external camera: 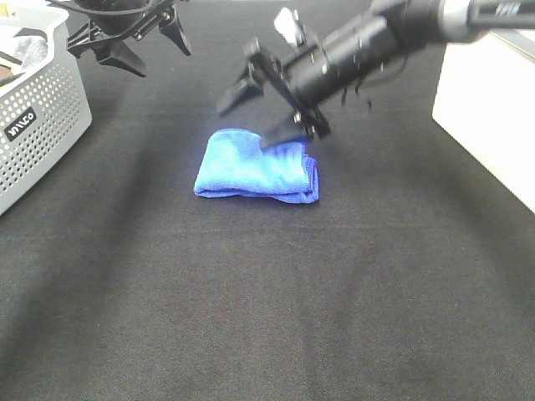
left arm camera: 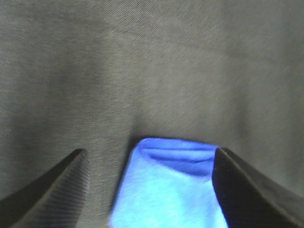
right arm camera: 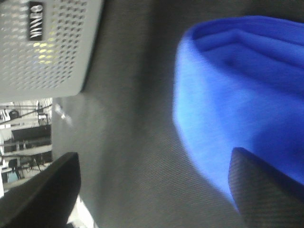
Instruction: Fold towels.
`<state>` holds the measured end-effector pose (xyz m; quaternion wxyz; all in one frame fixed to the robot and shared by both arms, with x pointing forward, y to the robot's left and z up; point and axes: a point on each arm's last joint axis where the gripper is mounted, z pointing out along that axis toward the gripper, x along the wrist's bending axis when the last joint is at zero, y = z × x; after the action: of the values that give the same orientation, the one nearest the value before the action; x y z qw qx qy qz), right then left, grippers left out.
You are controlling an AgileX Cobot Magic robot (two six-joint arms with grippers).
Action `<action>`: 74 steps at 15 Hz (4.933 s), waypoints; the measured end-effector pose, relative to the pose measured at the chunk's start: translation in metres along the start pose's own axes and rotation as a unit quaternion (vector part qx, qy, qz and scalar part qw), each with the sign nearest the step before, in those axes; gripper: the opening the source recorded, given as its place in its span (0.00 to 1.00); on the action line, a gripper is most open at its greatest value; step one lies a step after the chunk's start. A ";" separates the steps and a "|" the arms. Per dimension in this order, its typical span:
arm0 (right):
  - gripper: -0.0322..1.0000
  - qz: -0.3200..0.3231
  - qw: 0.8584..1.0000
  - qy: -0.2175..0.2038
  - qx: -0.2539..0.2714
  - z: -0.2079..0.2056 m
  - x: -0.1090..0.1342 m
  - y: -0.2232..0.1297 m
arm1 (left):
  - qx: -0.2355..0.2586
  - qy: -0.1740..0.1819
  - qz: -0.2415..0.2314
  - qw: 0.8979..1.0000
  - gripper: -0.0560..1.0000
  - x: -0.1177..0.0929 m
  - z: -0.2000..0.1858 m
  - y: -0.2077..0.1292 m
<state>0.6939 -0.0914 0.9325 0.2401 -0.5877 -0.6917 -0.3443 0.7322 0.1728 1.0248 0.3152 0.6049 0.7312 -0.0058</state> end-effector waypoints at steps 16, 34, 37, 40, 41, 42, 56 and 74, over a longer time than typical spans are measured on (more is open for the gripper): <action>0.79 -0.038 0.978 -0.204 0.033 -0.063 -0.025 -0.001 | 0.036 0.021 0.064 0.997 0.71 -0.007 -0.034 -0.007; 0.76 -0.114 0.956 -0.266 -0.051 -0.244 0.104 -0.203 | -0.020 0.121 0.210 0.970 0.71 0.040 -0.284 -0.213; 0.76 -0.126 0.952 -0.272 -0.065 -0.253 0.098 -0.264 | -0.044 0.115 0.222 0.967 0.71 0.069 -0.298 -0.280; 0.76 -0.143 0.942 -0.293 -0.084 -0.256 0.082 -0.320 | -0.084 0.104 0.250 0.959 0.71 0.098 -0.297 -0.335; 0.76 -0.154 0.934 -0.306 -0.098 -0.258 0.077 -0.338 | -0.095 0.099 0.261 0.955 0.71 0.106 -0.296 -0.349; 0.76 -0.168 0.925 -0.319 -0.119 -0.261 0.072 -0.355 | -0.114 0.094 0.272 0.951 0.71 0.112 -0.296 -0.362; 0.76 -0.236 0.873 -0.342 -0.257 -0.258 0.044 -0.412 | -0.205 0.052 0.329 0.920 0.71 0.119 -0.288 -0.382; 0.76 -0.245 0.876 -0.327 -0.256 -0.256 0.046 -0.412 | -0.204 0.060 0.317 0.924 0.71 0.122 -0.286 -0.381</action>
<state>0.2633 -0.2855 1.0521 -0.2507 -0.5194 -0.7402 -0.3456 0.2549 0.2894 1.0551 0.3724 0.7272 0.5040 0.2801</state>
